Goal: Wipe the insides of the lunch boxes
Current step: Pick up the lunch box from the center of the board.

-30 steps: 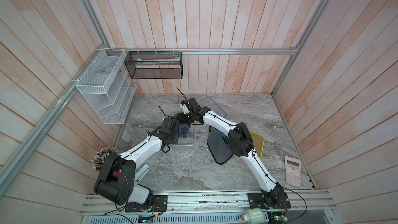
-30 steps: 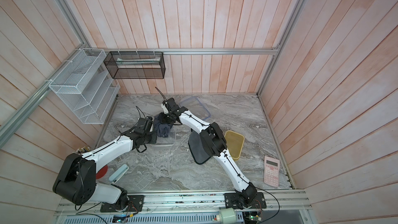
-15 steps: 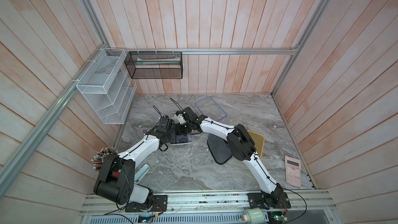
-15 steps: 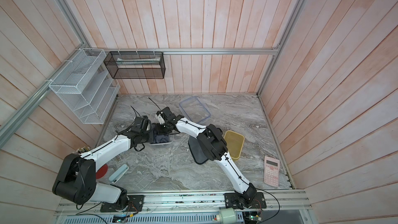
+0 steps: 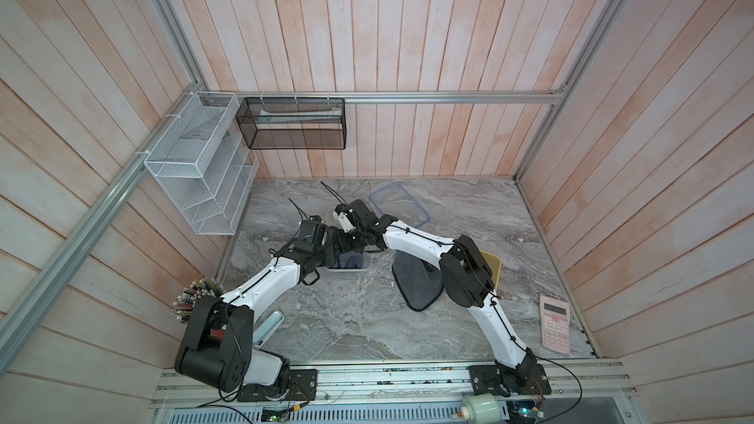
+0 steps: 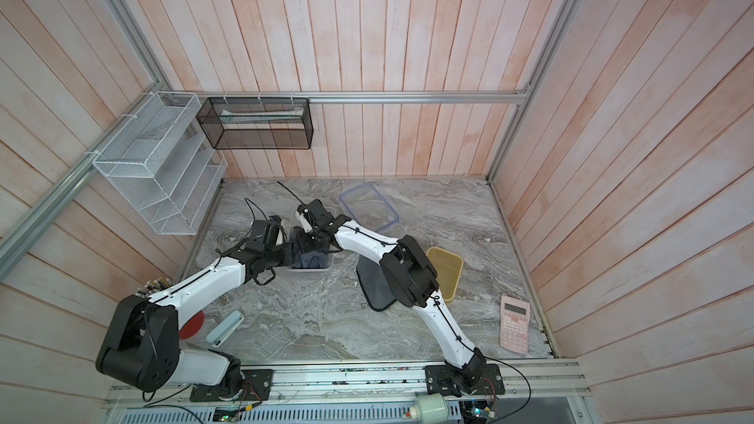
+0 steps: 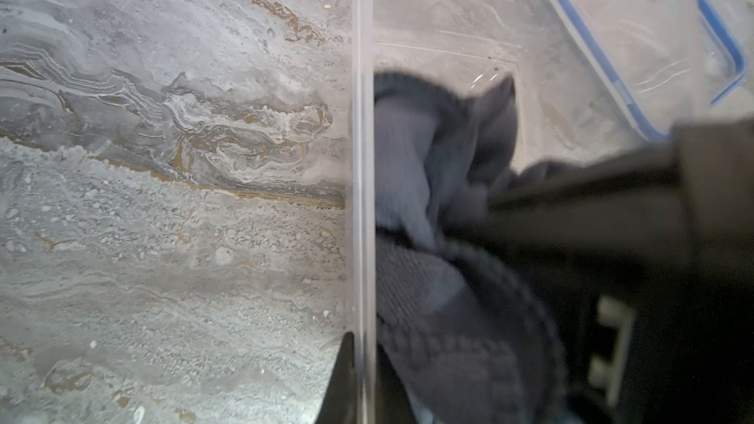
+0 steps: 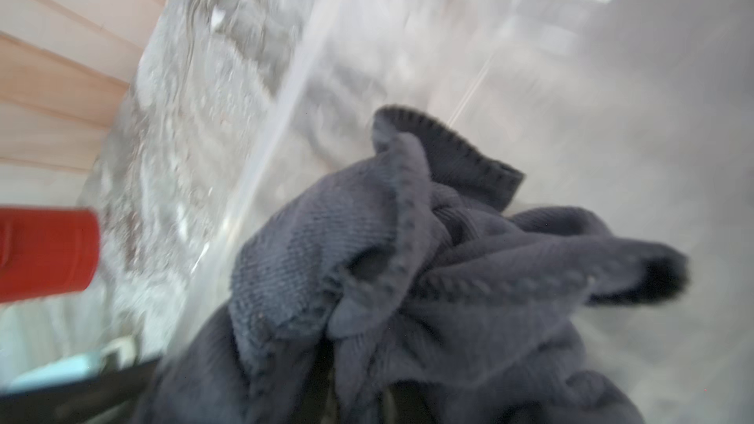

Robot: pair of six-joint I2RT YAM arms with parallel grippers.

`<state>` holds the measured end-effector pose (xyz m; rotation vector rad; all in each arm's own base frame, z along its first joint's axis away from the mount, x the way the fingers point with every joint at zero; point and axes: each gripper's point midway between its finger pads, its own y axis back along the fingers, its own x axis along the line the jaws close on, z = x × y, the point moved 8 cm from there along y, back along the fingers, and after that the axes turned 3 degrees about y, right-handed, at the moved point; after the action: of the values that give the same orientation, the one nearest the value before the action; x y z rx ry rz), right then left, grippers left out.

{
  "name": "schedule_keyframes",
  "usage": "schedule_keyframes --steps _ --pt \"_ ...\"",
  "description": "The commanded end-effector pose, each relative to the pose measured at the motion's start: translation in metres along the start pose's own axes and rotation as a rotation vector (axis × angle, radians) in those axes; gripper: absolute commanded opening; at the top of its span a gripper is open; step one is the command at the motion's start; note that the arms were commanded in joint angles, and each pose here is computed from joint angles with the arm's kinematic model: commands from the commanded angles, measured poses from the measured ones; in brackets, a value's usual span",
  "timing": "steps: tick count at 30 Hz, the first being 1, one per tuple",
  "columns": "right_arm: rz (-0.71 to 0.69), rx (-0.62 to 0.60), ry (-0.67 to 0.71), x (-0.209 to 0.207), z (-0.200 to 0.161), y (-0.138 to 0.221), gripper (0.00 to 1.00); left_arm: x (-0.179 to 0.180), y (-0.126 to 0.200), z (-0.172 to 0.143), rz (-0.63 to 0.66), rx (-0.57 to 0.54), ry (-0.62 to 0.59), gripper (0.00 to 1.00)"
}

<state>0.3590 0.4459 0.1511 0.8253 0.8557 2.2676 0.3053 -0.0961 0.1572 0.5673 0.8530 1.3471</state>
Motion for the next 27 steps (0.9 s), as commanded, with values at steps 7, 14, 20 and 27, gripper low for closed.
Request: schedule_keyframes --steps 7,14,20,27 --pt "-0.325 -0.172 0.260 -0.035 0.043 -0.017 0.00 -0.012 0.005 -0.010 -0.123 0.042 -0.066 0.01" --pt "-0.476 -0.193 0.338 -0.052 0.044 -0.028 0.00 -0.009 0.006 -0.017 -0.102 0.068 -0.095 0.01" --pt "-0.677 -0.161 0.374 -0.074 0.046 -0.023 0.00 -0.001 0.006 -0.020 -0.030 0.076 -0.083 0.01" --pt "-0.834 -0.027 0.441 -0.099 0.033 -0.015 0.00 0.007 0.005 -0.015 0.042 0.076 -0.043 0.01"
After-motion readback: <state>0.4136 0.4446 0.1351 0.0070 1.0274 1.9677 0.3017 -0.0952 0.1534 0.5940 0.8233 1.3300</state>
